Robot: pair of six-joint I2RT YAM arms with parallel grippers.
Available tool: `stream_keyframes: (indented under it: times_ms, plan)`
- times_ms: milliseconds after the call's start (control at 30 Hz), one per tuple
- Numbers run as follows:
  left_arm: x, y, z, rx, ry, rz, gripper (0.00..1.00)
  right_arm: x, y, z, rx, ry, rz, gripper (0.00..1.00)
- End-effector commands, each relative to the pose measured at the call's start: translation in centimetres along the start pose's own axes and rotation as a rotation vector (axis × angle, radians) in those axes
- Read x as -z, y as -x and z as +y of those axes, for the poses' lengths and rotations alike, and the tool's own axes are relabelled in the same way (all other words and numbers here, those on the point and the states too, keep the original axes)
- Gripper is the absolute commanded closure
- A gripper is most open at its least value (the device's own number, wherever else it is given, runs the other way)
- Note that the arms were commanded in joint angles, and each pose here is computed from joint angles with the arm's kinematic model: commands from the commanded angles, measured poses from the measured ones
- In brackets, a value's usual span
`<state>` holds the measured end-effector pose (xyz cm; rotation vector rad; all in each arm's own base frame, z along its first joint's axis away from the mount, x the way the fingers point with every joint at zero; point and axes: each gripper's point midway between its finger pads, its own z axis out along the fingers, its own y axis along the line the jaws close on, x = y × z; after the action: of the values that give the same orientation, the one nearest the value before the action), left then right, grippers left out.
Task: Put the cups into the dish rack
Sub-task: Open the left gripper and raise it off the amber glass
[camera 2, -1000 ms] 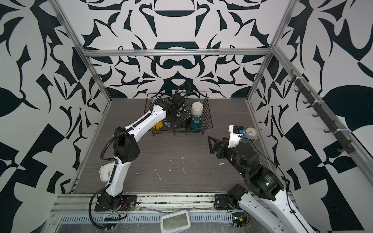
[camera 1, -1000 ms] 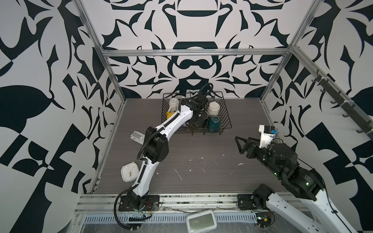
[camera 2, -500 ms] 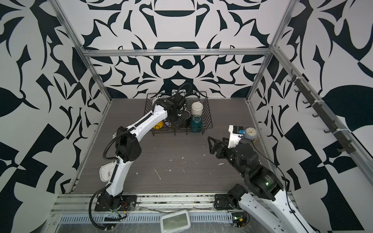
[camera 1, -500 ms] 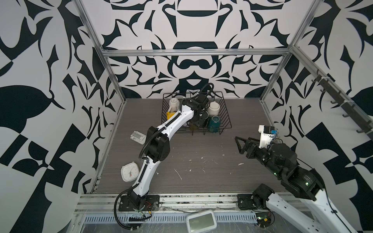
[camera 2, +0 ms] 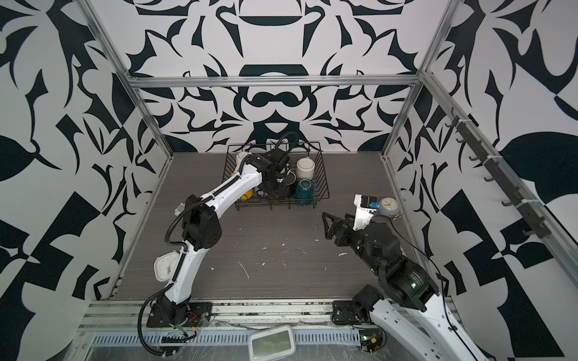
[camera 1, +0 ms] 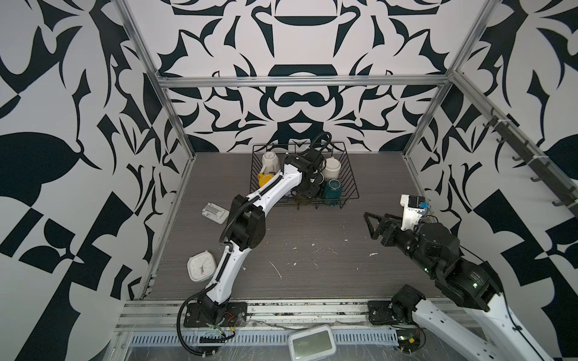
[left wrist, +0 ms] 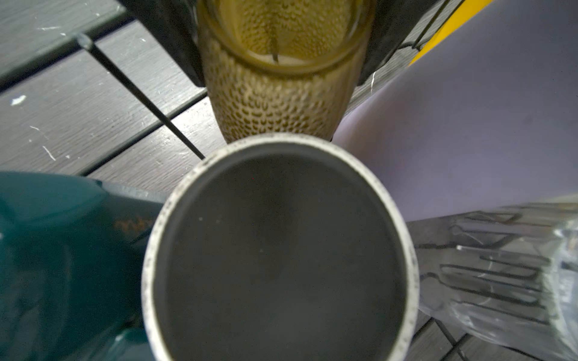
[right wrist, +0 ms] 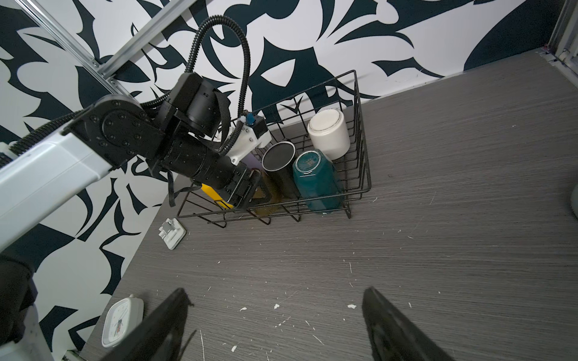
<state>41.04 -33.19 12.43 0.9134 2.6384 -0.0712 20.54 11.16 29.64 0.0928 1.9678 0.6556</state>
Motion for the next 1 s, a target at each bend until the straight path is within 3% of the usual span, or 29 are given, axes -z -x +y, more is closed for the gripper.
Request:
stream_keyframes:
  times_ms: [0, 600, 733, 967]
  plan:
    - [-0.3, 0.8, -0.5, 0.026, -0.021, -0.027, 1.00, 0.3, 1.0, 0.2, -0.001, 0.006, -0.045, 0.11]
    - [-2.0, -0.7, -0.6, 0.080, -0.021, 0.013, 0.98, 0.1, 0.8, 0.1, -0.001, 0.002, -0.038, 0.11]
    - [-2.2, -0.9, -0.5, 0.097, -0.021, 0.022, 0.84, 0.2, 0.9, 0.1, -0.002, 0.003, -0.040, 0.11]
    - [-2.1, -1.3, -0.3, 0.120, -0.021, 0.030, 0.39, 0.2, 0.8, 0.1, -0.001, 0.002, -0.039, 0.11]
